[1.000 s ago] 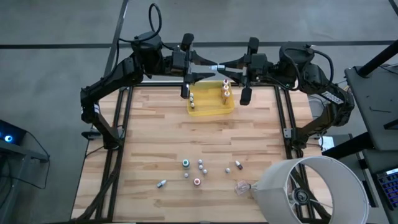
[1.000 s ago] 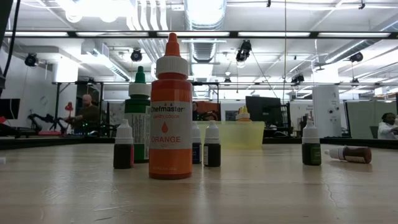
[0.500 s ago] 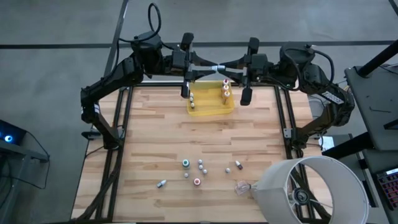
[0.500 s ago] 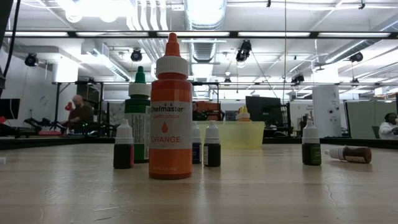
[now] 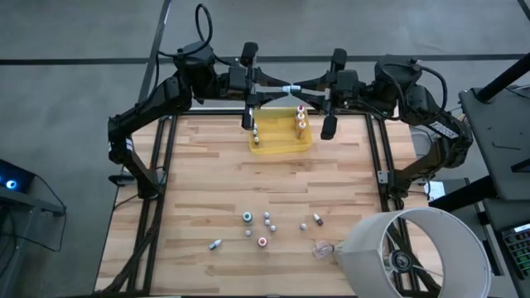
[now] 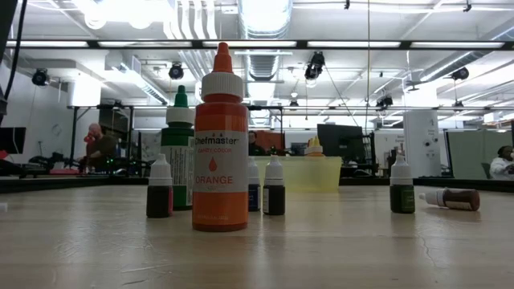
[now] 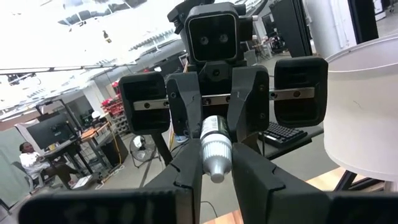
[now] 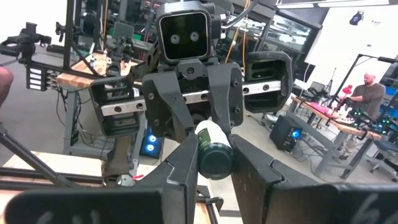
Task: Pick & Place food coloring
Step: Put the left small green food coloring bottle into the yellow bin
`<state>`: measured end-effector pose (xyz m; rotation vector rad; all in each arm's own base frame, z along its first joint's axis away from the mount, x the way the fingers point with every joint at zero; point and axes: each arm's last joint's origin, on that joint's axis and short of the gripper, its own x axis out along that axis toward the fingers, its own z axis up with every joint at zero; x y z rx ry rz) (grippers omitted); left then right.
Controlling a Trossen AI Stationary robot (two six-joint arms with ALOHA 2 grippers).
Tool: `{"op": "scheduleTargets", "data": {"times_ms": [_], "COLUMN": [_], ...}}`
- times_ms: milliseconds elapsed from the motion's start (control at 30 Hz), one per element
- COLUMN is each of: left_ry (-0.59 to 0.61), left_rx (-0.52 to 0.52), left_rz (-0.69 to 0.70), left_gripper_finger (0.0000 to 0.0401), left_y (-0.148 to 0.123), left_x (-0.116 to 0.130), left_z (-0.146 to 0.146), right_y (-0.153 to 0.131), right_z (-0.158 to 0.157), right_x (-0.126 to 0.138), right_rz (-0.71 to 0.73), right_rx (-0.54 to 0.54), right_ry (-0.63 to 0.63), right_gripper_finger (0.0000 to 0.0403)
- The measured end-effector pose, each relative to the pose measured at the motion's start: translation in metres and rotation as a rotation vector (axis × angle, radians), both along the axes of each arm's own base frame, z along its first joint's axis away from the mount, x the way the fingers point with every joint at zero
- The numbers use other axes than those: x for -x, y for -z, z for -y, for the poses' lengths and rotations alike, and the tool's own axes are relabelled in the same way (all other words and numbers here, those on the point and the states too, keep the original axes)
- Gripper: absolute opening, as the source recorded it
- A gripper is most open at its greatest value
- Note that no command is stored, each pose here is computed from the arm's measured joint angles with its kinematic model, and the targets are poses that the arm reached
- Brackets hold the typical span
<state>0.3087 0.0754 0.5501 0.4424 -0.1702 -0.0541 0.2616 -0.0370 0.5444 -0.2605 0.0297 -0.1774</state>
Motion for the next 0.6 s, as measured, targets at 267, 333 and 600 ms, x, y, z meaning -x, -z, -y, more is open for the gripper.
{"op": "scheduleTargets", "data": {"times_ms": [267,333,600], "left_ry": [0.0,0.0,0.002], "left_rx": [0.0,0.0,0.002], "left_rz": [0.001,0.003,0.019], "left_gripper_finger": [0.0051,0.0051,0.0051], "left_y": [-0.0004,-0.0006,-0.0037], "left_x": [0.0005,0.0007,0.0037], "left_z": [0.0002,0.0003,0.0012], "right_y": [-0.0001,-0.0005,-0.0002], "right_z": [0.0,0.0,0.0005], "right_x": [0.0,-0.0002,-0.0004], "right_rz": [0.001,0.007,0.013], "right_rx": [-0.002,-0.006,-0.046], "right_ry": [0.0,0.0,0.004], "right_gripper_finger": [0.0071,0.0076,0.0141]}}
